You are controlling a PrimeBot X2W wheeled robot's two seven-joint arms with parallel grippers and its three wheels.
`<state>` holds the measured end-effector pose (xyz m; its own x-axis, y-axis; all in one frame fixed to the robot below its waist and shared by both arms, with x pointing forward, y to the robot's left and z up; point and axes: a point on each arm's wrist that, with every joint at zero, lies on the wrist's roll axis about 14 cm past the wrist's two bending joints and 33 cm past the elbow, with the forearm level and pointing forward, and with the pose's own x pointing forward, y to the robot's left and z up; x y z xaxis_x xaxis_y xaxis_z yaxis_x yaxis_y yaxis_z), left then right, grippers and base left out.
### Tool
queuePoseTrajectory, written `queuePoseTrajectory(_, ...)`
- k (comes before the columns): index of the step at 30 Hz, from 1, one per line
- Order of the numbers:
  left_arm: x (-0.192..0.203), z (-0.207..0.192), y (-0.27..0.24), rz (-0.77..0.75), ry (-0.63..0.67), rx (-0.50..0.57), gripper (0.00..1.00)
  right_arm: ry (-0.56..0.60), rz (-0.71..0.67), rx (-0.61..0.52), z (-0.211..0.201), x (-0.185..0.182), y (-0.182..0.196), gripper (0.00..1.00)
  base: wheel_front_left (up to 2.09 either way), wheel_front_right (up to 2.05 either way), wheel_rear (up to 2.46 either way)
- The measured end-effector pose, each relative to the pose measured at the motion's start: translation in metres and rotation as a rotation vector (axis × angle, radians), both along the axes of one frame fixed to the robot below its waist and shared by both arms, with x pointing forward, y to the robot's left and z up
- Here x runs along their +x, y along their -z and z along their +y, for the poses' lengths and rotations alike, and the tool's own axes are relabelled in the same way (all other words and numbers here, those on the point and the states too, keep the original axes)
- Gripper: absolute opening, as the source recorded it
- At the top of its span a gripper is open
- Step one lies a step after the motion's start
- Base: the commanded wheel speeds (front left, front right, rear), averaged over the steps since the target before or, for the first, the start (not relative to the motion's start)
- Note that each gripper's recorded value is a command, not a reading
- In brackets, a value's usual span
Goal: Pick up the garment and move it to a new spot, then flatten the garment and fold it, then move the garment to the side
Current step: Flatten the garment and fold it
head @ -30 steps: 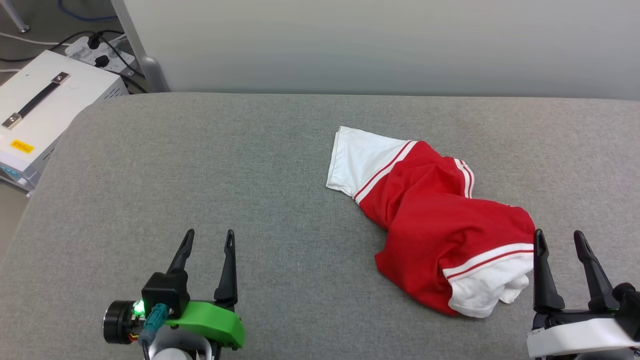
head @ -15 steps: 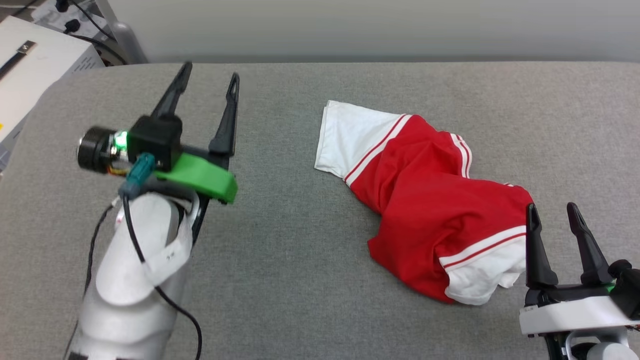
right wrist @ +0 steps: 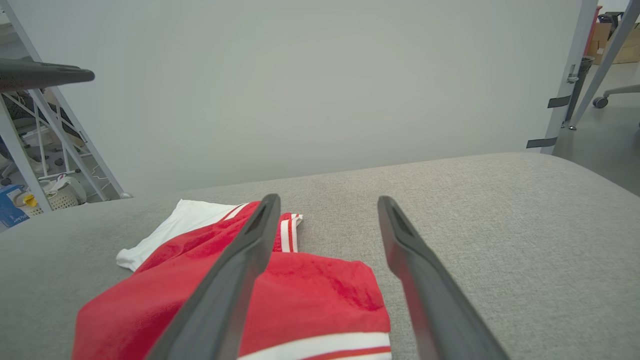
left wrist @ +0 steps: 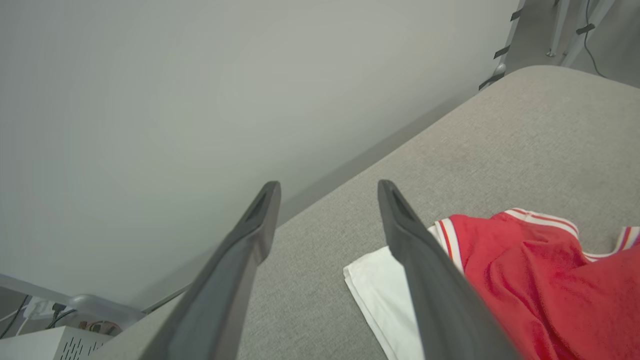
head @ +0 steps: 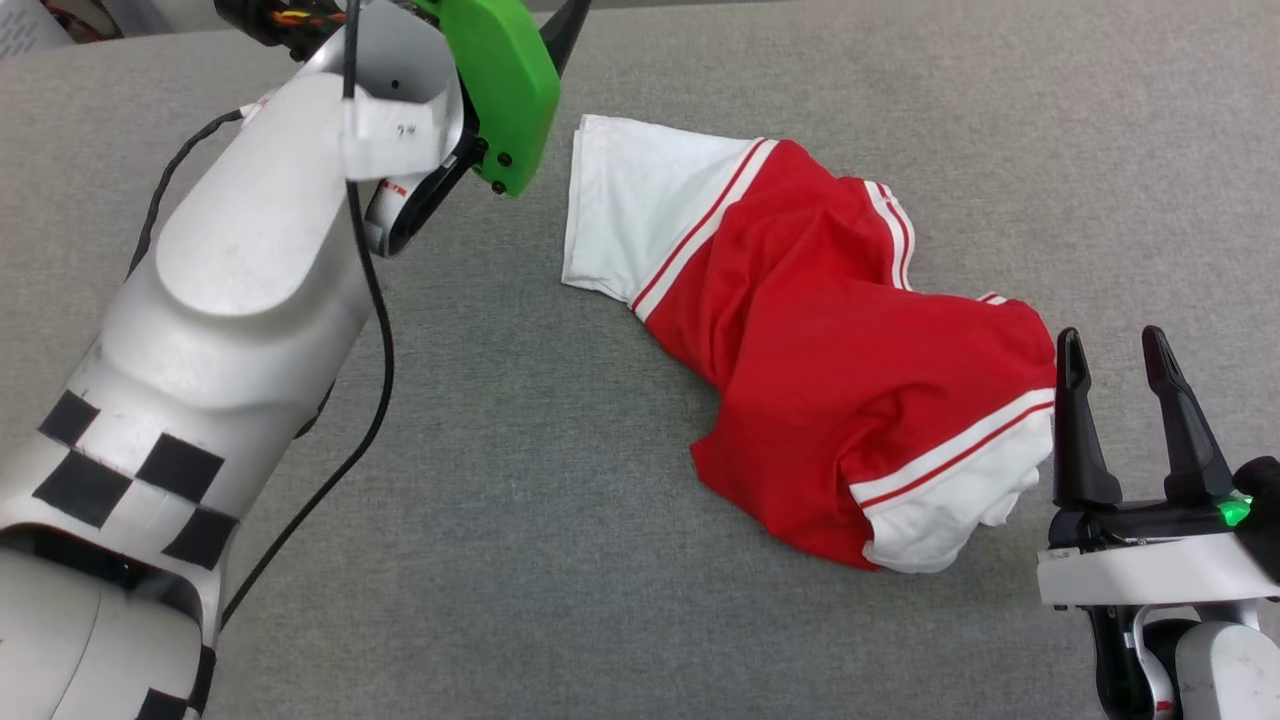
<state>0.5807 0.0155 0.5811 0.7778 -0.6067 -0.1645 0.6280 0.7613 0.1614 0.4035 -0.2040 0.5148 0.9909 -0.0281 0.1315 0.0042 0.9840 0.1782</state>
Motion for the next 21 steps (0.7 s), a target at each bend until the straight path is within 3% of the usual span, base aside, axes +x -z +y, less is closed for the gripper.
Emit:
queuePoseTrajectory(5, 0.0, -0.013, 0.064, 0.336, 0.034, 0.133, 1.0, 0.018, 0.018, -0.007, -0.006, 0.005, 0.007, 1.0, 0.0, 0.0, 0.0)
queuePoseTrajectory(12, -0.018, -0.015, 0.141, 0.67, 0.087, 0.321, 1.0, 0.033, 0.027, -0.017, -0.012, 0.017, 0.014, 1.0, 0.0, 0.0, 0.0)
queuePoseTrajectory(17, -0.034, -0.003, 0.194, 0.804, 0.104, 0.48, 1.0, 0.037, 0.048, -0.012, -0.015, 0.023, 0.023, 1.0, 0.0, 0.0, 0.0)
queuePoseTrajectory(21, -0.034, 0.0, 0.209, 0.803, 0.129, 0.58, 1.0, 0.047, 0.068, -0.015, -0.018, 0.024, 0.03, 1.0, 0.0, 0.0, 0.0)
